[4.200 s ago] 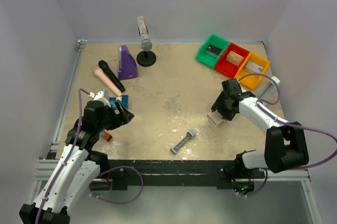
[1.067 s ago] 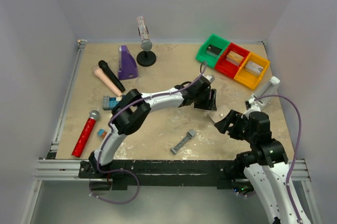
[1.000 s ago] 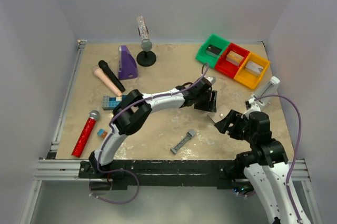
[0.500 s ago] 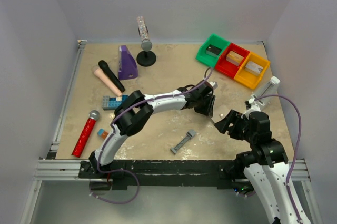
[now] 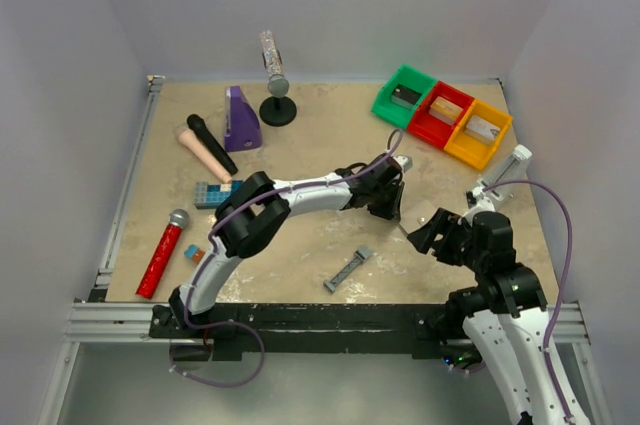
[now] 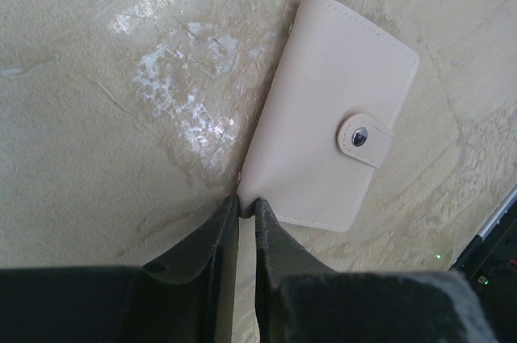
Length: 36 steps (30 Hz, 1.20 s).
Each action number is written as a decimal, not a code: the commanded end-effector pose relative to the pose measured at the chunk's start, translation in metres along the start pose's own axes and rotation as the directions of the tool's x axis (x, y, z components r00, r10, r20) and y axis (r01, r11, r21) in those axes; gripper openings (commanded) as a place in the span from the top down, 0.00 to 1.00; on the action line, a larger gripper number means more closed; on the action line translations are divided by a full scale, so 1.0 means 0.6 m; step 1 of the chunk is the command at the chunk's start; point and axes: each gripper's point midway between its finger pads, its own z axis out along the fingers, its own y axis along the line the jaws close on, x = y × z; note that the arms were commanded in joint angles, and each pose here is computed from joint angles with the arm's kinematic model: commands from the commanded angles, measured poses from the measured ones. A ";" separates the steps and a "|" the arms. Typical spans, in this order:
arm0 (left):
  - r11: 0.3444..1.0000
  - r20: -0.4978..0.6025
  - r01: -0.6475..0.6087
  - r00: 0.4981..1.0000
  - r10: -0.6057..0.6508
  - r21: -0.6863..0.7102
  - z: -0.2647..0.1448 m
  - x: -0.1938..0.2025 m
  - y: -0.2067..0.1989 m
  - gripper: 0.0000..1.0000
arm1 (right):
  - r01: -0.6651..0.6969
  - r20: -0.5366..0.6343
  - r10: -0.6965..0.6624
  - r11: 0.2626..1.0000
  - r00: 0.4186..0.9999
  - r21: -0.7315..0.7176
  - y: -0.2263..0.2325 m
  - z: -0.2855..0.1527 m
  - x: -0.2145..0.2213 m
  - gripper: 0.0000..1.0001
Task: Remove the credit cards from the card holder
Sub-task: Move the card holder to the center of the board.
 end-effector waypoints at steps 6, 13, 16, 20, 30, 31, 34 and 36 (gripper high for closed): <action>0.999 0.092 -0.007 0.996 0.002 0.052 -0.059 -0.003 -0.016 1.00 | 0.013 0.018 -0.013 1.000 1.000 -0.013 0.005 -0.006 -0.006 0.26; 0.991 0.277 0.059 0.957 -0.091 0.121 -0.152 -0.034 -0.012 1.00 | 0.014 0.020 -0.013 1.000 1.000 -0.013 0.004 0.001 -0.008 0.26; 0.990 0.333 0.101 0.934 -0.130 0.102 -0.185 -0.031 0.009 1.00 | 0.018 0.017 -0.018 1.000 1.000 -0.014 0.004 0.004 -0.007 0.26; 0.977 0.427 0.208 0.880 -0.207 0.046 -0.240 -0.023 0.060 1.00 | 0.043 -0.001 -0.043 0.998 0.999 -0.042 0.009 0.014 -0.003 0.26; 0.884 0.548 0.467 0.747 -0.376 -0.031 -0.290 0.032 0.201 1.00 | 0.046 -0.076 -0.051 0.996 0.996 -0.073 0.018 0.041 0.008 0.26; 0.875 0.544 0.482 0.748 -0.380 -0.050 -0.286 0.041 0.210 1.00 | 0.043 -0.085 -0.049 0.997 0.995 -0.071 0.017 0.044 0.010 0.26; 0.833 0.507 0.540 0.755 -0.417 -0.119 -0.269 0.076 0.236 1.00 | 0.044 -0.106 -0.053 0.996 0.993 -0.084 0.019 0.050 0.015 0.26; 0.805 0.484 0.568 0.760 -0.433 -0.171 -0.261 0.096 0.252 1.00 | 0.049 -0.125 -0.062 0.993 0.990 -0.108 0.027 0.055 0.018 0.26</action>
